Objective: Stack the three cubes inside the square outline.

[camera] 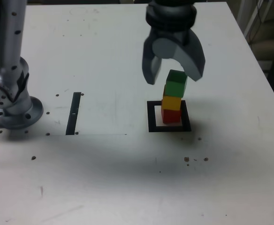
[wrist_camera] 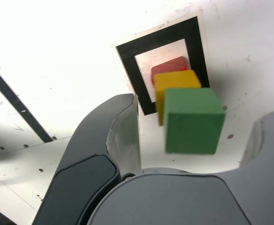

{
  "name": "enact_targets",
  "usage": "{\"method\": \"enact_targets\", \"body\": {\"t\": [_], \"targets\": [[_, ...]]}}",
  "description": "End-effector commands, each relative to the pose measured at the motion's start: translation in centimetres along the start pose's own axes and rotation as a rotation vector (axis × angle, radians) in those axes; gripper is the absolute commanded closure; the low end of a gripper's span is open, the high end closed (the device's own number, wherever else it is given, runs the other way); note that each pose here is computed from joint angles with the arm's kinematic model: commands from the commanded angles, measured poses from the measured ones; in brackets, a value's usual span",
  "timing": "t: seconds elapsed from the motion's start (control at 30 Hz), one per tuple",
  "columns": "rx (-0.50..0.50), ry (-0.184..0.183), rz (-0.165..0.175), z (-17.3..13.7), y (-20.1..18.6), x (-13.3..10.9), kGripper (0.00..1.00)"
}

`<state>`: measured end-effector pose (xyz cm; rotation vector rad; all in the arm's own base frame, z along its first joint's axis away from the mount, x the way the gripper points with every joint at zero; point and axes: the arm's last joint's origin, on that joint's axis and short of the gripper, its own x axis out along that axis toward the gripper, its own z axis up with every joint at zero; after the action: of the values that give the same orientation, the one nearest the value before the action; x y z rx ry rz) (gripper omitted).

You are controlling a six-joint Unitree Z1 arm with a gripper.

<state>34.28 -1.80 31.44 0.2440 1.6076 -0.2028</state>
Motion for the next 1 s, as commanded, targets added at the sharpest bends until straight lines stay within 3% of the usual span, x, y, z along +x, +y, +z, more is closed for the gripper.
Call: {"method": "enact_targets", "body": {"t": [0.0, 0.17, 0.37, 0.97], "targets": [[-0.004, -0.019, 0.007, -1.0, -0.2, -0.7, 0.00], [-0.024, -0.033, 0.024, -3.4, -0.7, -1.2, 0.00], [-0.051, -0.025, 0.032, -7.1, -1.4, -0.9, 0.00], [-0.164, 0.036, 0.006, -16.8, -2.9, 4.3, 0.00]]}}
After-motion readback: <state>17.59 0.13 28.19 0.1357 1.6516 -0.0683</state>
